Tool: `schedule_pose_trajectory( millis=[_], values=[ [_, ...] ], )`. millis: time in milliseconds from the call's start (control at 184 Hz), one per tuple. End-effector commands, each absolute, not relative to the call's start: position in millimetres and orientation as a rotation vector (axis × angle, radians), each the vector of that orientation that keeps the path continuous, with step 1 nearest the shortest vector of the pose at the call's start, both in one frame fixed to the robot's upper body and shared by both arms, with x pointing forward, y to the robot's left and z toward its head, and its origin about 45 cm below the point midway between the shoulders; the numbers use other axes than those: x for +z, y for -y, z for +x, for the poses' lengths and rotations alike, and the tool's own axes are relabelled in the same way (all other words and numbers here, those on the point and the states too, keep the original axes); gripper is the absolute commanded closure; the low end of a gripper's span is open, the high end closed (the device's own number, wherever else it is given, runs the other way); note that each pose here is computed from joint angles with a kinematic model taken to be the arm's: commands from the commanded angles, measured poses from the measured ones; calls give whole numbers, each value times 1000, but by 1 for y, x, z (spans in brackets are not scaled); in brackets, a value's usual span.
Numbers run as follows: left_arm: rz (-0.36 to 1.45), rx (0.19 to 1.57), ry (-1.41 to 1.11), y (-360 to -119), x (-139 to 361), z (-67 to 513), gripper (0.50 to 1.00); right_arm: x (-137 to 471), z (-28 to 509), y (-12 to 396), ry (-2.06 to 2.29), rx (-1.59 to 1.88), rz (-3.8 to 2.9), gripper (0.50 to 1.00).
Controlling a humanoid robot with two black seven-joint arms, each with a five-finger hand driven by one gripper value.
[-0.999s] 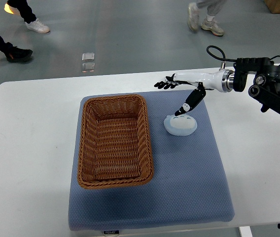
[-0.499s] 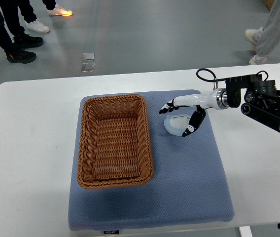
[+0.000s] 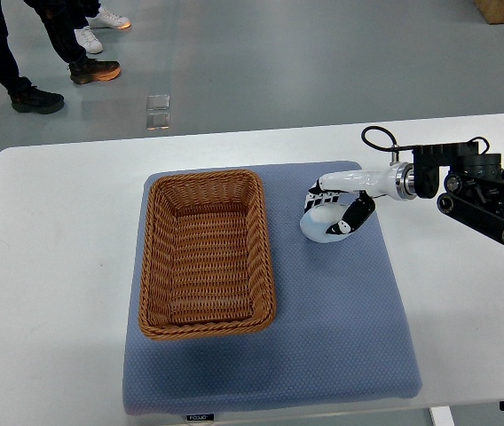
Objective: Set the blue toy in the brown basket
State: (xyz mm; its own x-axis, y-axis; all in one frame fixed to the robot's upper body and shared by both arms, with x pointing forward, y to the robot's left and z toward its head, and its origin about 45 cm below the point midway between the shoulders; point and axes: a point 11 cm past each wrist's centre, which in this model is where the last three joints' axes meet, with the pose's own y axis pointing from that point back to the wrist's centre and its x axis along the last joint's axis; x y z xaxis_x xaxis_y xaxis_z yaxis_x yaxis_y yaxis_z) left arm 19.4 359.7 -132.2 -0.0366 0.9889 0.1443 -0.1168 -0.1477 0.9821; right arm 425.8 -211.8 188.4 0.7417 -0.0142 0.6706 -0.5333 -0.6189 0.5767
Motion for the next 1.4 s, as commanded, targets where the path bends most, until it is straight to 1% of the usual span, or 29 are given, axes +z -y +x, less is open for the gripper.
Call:
schedule_pose_trajectory(
  millis=[0, 157, 239, 450, 597, 657, 716, 744, 776, 803, 830, 836, 885, 890, 906, 923, 966, 972, 999, 1004, 1047, 1151, 1259, 1346, 1395],
  values=[
    [1212, 1392, -1067, -360, -132, 19, 500, 199, 432, 211, 447, 849, 2123, 959],
    [1214, 1392, -1068, -360, -132, 18, 500, 246, 453, 197, 486, 970, 2114, 957],
    [1212, 1394, -1068, -360, -132, 19, 500, 273, 461, 181, 478, 1049, 2119, 953],
    [1213, 1394, -1069, -360, -132, 18, 500, 302, 450, 92, 328, 1212, 2235, 942],
    [1214, 1395, -1068, -361, -132, 18, 500, 295, 431, 41, 170, 1270, 2252, 928],
    [1214, 1395, -1068, -361, -132, 18, 500, 286, 422, 26, 115, 1273, 2260, 910],
    [1214, 1395, -1068, -361, -132, 18, 500, 281, 420, 19, 96, 1268, 2258, 887],
    [1213, 1394, -1069, -360, -132, 18, 500, 277, 419, 14, 89, 1265, 2256, 855],
    [1213, 1394, -1069, -360, -132, 18, 500, 275, 419, 13, 85, 1260, 2253, 842],
    [1213, 1394, -1069, -360, -132, 18, 500, 272, 418, 9, 80, 1258, 2255, 816],
    [1213, 1394, -1069, -360, -132, 18, 500, 271, 418, 8, 77, 1254, 2252, 801],
    [1213, 1394, -1069, -360, -132, 18, 500, 270, 417, 8, 75, 1254, 2253, 789],
    [1213, 1394, -1069, -360, -132, 18, 500, 268, 418, 8, 79, 1245, 2249, 748],
    [1213, 1394, -1069, -360, -132, 18, 500, 268, 418, 8, 78, 1246, 2250, 738],
    [1212, 1394, -1068, -360, -132, 19, 500, 267, 418, 8, 80, 1244, 2250, 730],
    [1212, 1393, -1070, -360, -132, 18, 500, 266, 418, 8, 82, 1241, 2249, 711],
    [1211, 1393, -1068, -360, -132, 19, 500, 267, 418, 8, 85, 1239, 2250, 689],
    [1211, 1393, -1068, -360, -132, 19, 500, 266, 418, 8, 87, 1239, 2251, 677],
    [1212, 1393, -1070, -360, -132, 18, 500, 266, 418, 9, 88, 1235, 2252, 656],
    [1212, 1393, -1070, -360, -132, 18, 500, 265, 418, 9, 87, 1234, 2254, 642],
    [1211, 1391, -1068, -359, -132, 19, 500, 266, 419, 10, 95, 1231, 2252, 611],
    [1211, 1391, -1068, -359, -132, 19, 500, 269, 422, 12, 118, 1229, 2259, 603],
    [1209, 1390, -1065, -359, -132, 21, 500, 263, 429, 26, 174, 1187, 2265, 599],
    [1208, 1391, -1063, -359, -132, 22, 500, 270, 447, 42, 341, 1134, 2279, 599],
    [1207, 1391, -1062, -359, -132, 23, 500, 267, 458, 56, 474, 1045, 2302, 599]
  ],
)
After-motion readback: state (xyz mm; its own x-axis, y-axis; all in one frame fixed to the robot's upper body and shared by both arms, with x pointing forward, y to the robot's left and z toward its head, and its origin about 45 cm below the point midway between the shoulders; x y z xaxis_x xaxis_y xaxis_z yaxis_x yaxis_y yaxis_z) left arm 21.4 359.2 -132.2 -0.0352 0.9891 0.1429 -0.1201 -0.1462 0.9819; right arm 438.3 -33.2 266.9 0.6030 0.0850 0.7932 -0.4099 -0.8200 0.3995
